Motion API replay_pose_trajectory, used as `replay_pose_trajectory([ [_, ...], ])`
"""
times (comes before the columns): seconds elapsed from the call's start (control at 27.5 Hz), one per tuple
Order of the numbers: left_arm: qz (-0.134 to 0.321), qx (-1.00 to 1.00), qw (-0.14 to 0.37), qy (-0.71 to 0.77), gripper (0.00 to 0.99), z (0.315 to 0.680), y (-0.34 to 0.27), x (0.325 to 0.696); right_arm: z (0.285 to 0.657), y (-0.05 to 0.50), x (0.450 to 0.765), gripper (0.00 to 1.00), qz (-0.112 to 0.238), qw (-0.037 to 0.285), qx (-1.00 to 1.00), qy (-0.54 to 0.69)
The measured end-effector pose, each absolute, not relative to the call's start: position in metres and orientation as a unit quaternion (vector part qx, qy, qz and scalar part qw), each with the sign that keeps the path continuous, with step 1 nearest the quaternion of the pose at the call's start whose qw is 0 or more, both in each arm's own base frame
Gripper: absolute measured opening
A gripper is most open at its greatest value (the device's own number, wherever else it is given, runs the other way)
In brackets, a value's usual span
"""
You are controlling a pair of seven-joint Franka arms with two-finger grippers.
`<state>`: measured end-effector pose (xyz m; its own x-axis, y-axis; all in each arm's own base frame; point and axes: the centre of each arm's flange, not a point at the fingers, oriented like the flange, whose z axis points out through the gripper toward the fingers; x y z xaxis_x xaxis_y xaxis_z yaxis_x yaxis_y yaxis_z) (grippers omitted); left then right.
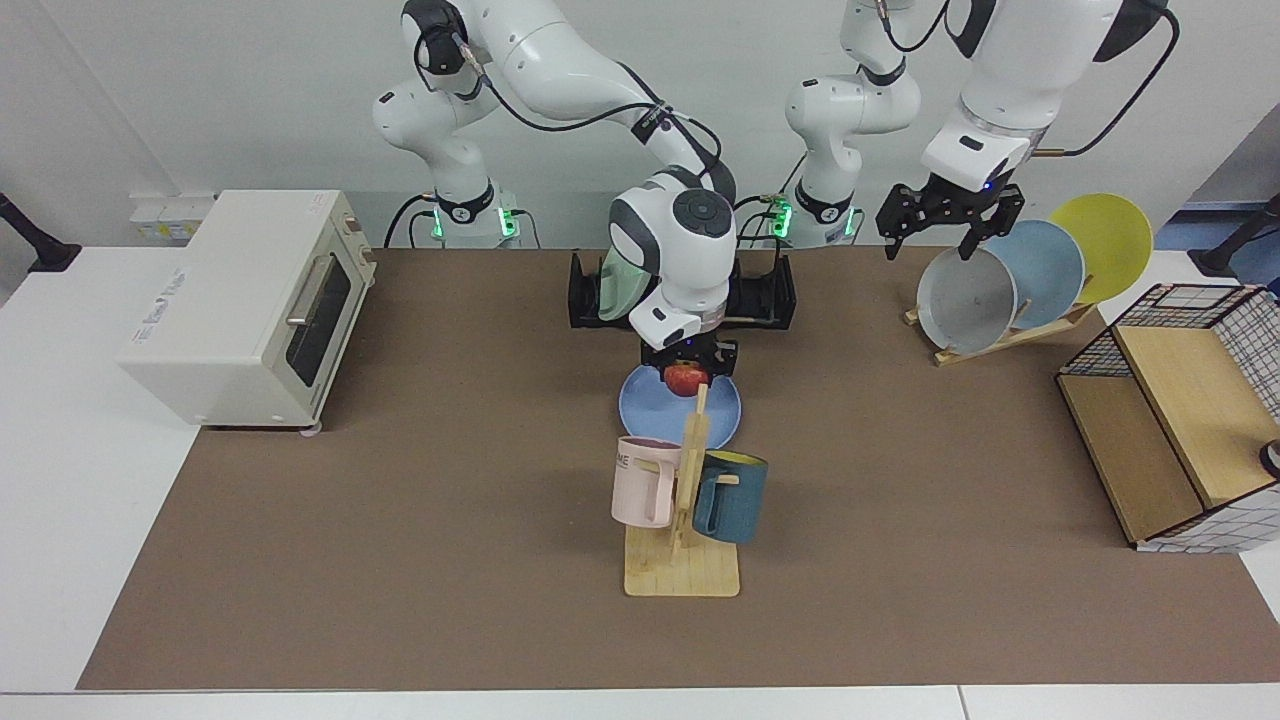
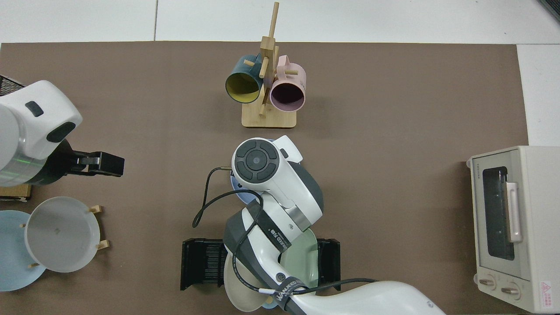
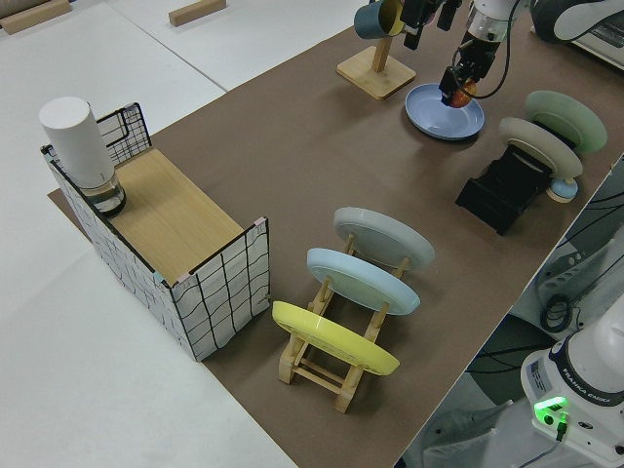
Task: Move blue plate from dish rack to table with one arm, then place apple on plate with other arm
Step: 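Lower the apple onto the blue plate with the right gripper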
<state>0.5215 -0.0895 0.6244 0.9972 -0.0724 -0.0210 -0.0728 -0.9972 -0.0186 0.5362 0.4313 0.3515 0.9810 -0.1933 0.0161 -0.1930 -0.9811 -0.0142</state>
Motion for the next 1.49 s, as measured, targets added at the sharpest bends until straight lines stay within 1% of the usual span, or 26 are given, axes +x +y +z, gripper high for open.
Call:
replay_pose_trajectory([
  [0.25,0.01,-0.999,0.009,0.034,0.991,0.625,-0.087,0.522,0.338,0.428,0.534,0.75,0.0,-0.002,-0.995,0.098],
  [0.51,0.009,-0.999,0.009,0.03,0.991,0.625,-0.083,0.522,0.321,0.425,0.53,0.75,0.004,-0.003,-0.995,0.1],
  [0.91,0.003,-1.0,0.009,0.027,0.991,0.632,-0.08,0.519,0.314,0.423,0.529,0.75,0.012,0.01,-0.994,0.112],
  [1.09,0.0,-1.0,0.009,0.027,0.991,0.635,-0.08,0.518,0.312,0.422,0.529,0.75,0.029,0.028,-0.99,0.132],
  [1.16,0.0,-1.0,0.009,0.027,0.991,0.635,-0.08,0.517,0.312,0.422,0.53,0.78,0.032,0.032,-0.99,0.136],
  [1.2,-0.001,-1.0,0.009,0.027,0.991,0.636,-0.08,0.517,0.312,0.421,0.53,0.82,0.032,0.033,-0.989,0.137],
  [1.27,-0.001,-1.0,0.009,0.027,0.991,0.636,-0.08,0.517,0.312,0.421,0.531,0.92,0.032,0.034,-0.989,0.138],
  [1.31,-0.002,-1.0,0.009,0.027,0.991,0.637,-0.08,0.517,0.312,0.421,0.531,0.99,0.032,0.034,-0.989,0.138],
  [1.49,-0.004,-1.0,0.009,0.027,0.991,0.639,-0.08,0.515,0.316,0.425,0.53,1.0,0.029,0.038,-0.99,0.135],
])
